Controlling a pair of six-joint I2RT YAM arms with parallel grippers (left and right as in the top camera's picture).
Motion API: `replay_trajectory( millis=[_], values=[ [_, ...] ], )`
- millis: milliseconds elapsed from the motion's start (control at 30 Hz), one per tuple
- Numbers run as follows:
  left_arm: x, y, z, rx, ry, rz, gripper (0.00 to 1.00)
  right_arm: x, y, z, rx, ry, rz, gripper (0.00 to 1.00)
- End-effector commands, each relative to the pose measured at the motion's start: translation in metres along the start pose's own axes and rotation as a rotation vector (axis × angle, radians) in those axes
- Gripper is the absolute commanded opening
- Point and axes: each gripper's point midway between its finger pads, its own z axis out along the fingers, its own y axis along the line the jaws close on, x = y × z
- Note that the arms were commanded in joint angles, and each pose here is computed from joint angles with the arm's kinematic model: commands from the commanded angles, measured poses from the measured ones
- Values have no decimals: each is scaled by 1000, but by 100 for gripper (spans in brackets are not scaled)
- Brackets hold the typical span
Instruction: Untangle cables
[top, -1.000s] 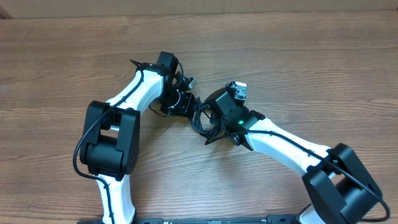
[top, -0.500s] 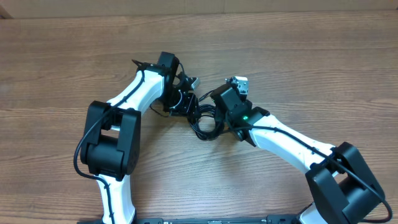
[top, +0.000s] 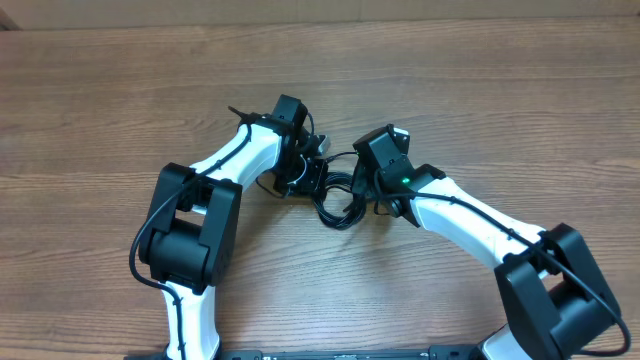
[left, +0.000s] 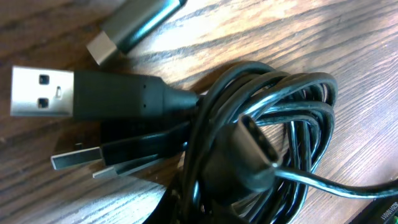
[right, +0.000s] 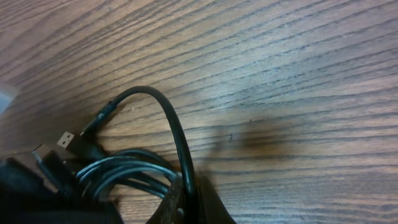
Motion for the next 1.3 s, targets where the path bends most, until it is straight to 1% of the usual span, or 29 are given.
replay_trajectory(
  millis=[0,67,133,200,267,300,367,433,533,567,633,667,733,800,867,900,967,1000,1033,1067,1167,1267],
  values=[
    [0,-3,-9,44,25,-46,4,0,2,10,2,16,11,4],
    [-4,-4,-21,56,26,-66,4,1,2,14,1,16,10,5],
    [-7,-12,-30,105,28,-80,4,0,5,15,-13,15,9,10],
    [-11,-31,-40,228,27,-86,4,0,18,14,-77,27,-10,12],
    [-14,-50,-48,347,25,-82,4,1,44,8,-208,45,-114,13],
    [-15,-53,-50,373,23,-81,4,0,51,4,-244,50,-135,13],
    [-16,-53,-51,382,16,-79,4,-5,54,-5,-256,35,-135,13],
    [-17,-52,-52,382,14,-83,4,-11,54,-13,-264,18,-143,17],
    [-13,-50,-53,382,29,-103,4,-30,52,-36,-282,-33,-161,31],
    [-12,-50,-53,382,34,-107,4,-40,49,-50,-290,-61,-154,40],
    [-12,-51,-54,390,34,-107,4,-51,44,-70,-308,-89,-133,47],
    [-12,-52,-54,398,35,-107,4,-54,43,-80,-328,-92,-126,51],
    [-11,-60,-58,450,43,-109,4,-53,43,-96,-368,-74,-120,63],
    [-10,-63,-59,466,50,-115,4,-40,41,-106,-394,-11,-107,63],
    [-9,-63,-60,467,58,-132,4,-22,28,-102,-346,79,-46,63],
    [-4,-64,-60,467,91,-207,4,-9,18,-99,-303,137,-22,63],
    [-2,-65,-61,475,111,-250,4,3,9,-98,-266,185,-17,62],
    [-2,-67,-62,483,112,-254,4,9,4,-98,-247,210,-14,57],
    [-4,-65,-61,476,114,-294,4,18,-3,-98,-219,246,-11,55],
    [-7,-62,-60,456,114,-351,4,21,-5,-99,-208,261,-9,55],
    [-21,-33,-55,331,89,-682,4,33,-15,-99,-157,316,76,55],
    [-22,-20,-58,298,108,-926,4,36,-16,-94,-145,325,119,55]
  ],
)
